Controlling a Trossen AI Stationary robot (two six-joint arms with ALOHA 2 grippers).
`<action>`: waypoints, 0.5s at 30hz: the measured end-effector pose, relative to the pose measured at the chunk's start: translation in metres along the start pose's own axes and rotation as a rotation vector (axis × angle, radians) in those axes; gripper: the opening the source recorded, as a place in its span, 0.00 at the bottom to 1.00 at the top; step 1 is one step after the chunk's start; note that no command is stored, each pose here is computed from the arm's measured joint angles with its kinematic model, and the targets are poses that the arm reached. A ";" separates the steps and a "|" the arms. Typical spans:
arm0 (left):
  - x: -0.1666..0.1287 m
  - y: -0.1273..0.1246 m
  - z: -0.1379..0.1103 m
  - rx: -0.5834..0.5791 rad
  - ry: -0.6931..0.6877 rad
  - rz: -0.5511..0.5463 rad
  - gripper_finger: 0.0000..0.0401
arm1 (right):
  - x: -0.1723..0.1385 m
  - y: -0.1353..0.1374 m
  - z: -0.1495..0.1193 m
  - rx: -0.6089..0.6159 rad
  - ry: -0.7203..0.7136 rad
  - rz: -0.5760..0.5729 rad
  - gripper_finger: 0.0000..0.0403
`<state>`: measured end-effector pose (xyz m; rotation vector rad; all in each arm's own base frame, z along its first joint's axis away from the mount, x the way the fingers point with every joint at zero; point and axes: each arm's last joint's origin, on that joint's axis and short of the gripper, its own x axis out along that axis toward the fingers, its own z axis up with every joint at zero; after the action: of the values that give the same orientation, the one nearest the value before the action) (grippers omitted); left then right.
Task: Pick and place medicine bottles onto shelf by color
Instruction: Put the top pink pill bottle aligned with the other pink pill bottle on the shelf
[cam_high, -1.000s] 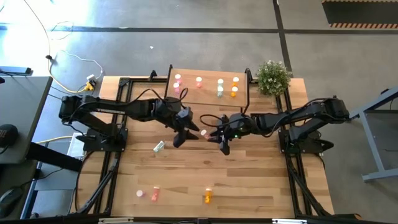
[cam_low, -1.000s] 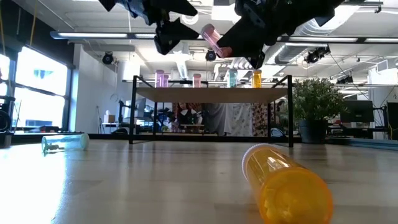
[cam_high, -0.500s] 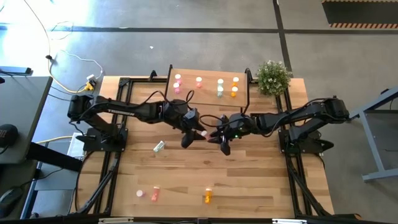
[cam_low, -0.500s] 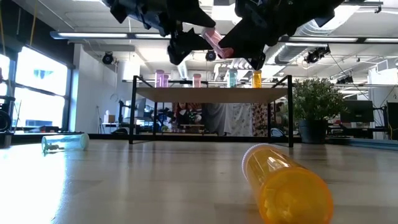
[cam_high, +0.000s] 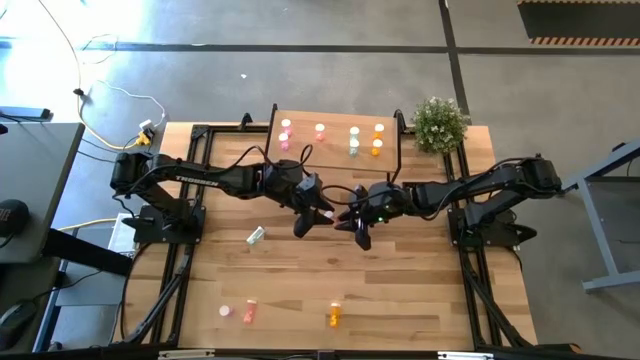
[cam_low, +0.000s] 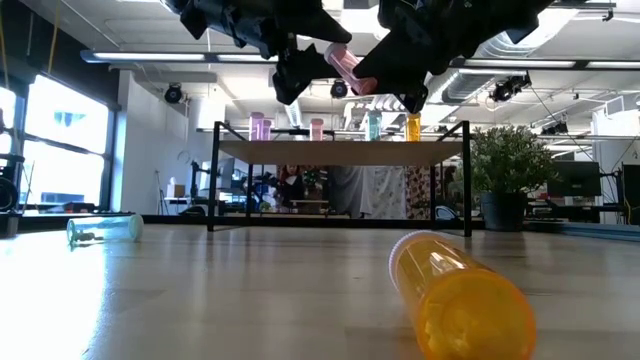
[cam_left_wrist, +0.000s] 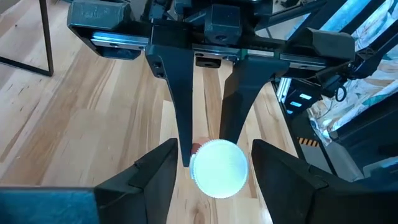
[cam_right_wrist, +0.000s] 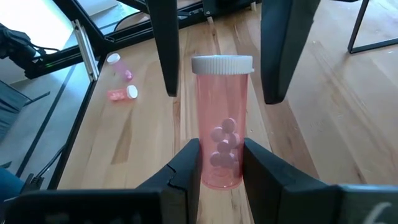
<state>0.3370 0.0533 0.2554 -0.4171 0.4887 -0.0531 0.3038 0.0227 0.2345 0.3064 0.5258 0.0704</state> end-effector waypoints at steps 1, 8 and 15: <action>0.000 0.000 0.000 0.000 0.000 0.000 0.48 | 0.000 0.000 0.000 0.000 0.000 0.000 0.21; 0.000 0.000 0.000 -0.001 0.003 -0.002 0.39 | 0.000 0.000 0.000 0.005 0.000 0.000 0.21; 0.000 0.000 -0.001 -0.001 0.009 -0.010 0.30 | 0.000 0.000 0.000 0.005 -0.001 -0.001 0.21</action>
<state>0.3367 0.0527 0.2549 -0.4205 0.4956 -0.0642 0.3039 0.0226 0.2346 0.3113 0.5248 0.0677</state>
